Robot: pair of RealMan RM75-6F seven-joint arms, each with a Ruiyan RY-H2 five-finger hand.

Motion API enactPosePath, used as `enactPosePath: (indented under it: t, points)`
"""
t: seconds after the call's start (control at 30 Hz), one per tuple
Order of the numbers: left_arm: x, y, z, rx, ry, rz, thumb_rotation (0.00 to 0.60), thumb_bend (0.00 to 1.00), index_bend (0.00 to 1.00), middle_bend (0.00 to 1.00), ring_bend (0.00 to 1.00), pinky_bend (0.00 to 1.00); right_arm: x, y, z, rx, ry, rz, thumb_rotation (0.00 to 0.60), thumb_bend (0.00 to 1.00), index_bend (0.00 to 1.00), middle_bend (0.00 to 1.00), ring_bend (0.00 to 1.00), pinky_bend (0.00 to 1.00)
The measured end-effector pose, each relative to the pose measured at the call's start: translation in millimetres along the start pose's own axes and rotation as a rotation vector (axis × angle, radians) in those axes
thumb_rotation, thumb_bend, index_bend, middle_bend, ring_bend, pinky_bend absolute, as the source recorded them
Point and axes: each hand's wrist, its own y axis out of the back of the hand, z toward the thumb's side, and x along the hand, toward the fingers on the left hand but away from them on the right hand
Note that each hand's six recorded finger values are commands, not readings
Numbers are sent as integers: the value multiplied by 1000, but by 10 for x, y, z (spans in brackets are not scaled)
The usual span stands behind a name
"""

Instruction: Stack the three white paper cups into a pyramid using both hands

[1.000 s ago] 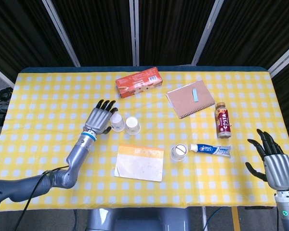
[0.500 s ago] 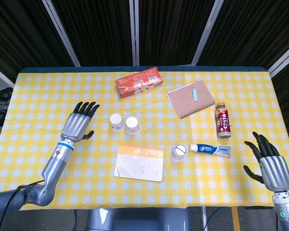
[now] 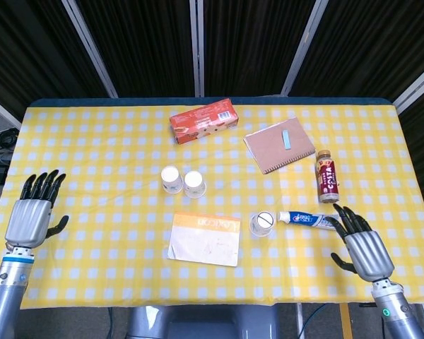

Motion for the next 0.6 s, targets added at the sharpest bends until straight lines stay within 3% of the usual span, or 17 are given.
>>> enactPosePath:
  t: [0.33,0.6]
  points:
    - [-64,37,-125,-34,6,1,600,310,0,0,0,0,-437,-84,578,25,93,60,600,170,226,0,0,178]
    - [-76,39,-99,-35,-11,-6,600,310,0,0,0,0,-829,-170,944,9,104,110,600,202,225,0,0,179]
